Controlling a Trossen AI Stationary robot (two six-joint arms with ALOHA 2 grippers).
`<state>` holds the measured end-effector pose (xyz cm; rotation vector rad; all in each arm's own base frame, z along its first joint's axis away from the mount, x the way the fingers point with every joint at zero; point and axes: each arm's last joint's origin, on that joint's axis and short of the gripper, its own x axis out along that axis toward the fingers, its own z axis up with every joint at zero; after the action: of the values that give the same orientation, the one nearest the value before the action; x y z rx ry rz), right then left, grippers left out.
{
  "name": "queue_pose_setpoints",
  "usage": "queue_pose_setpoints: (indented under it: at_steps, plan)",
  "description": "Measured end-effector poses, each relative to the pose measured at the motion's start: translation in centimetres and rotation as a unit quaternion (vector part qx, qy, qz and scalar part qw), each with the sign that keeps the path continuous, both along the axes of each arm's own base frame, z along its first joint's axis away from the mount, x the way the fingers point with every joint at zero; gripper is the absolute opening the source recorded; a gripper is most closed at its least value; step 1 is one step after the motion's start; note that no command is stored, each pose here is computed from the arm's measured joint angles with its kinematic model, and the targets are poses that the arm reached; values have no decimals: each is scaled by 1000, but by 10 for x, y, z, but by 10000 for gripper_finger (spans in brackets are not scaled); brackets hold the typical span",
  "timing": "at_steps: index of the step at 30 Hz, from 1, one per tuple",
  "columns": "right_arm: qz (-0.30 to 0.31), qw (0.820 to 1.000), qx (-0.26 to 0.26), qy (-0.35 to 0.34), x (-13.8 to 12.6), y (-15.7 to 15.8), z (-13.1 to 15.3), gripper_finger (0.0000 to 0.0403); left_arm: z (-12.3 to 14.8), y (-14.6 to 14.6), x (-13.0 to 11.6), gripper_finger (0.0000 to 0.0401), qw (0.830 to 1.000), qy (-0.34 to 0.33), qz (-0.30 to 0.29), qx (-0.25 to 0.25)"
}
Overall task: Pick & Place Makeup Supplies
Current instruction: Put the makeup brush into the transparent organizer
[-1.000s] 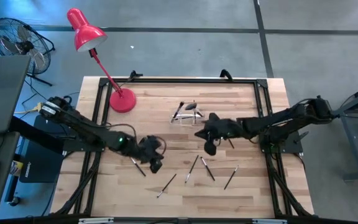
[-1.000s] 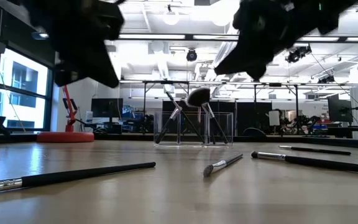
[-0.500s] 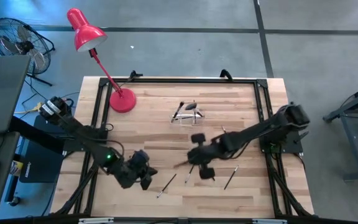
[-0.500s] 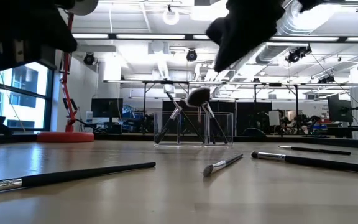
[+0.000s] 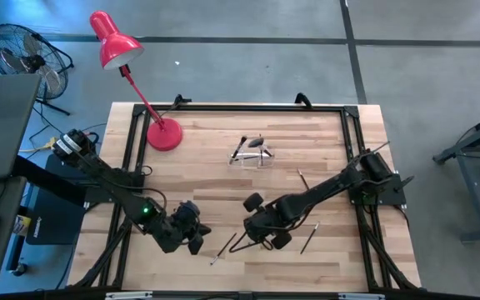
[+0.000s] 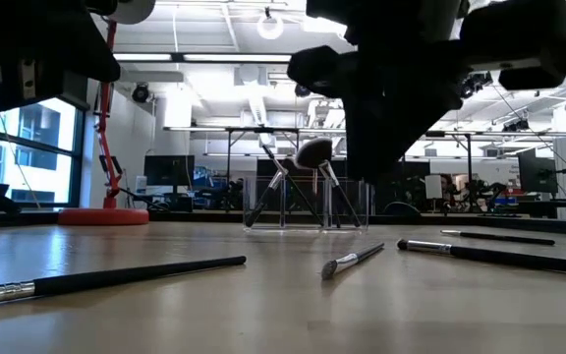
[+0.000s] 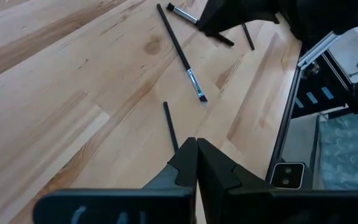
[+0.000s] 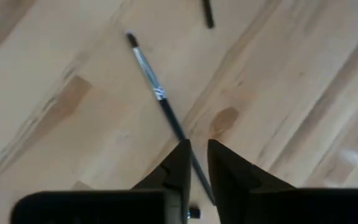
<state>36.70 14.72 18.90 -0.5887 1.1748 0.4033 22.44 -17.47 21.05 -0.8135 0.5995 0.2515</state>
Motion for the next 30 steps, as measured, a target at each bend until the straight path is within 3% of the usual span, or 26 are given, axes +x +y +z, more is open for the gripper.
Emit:
queue_pose_setpoints:
  at_steps: [11,16,21,30]
  plan:
    - [69,997,5,-20,11,4,-10,129,0,0,0,0,1000,3,-6,7]
    - [88,996,27,-10,13,6,-19,125,0,0,0,0,1000,2,-7,8]
    - [110,994,12,-3,16,4,-27,110,-1,0,0,0,1000,4,-9,7]
    - [100,994,17,28,19,-4,-43,86,-1,0,0,0,1000,5,-10,6]
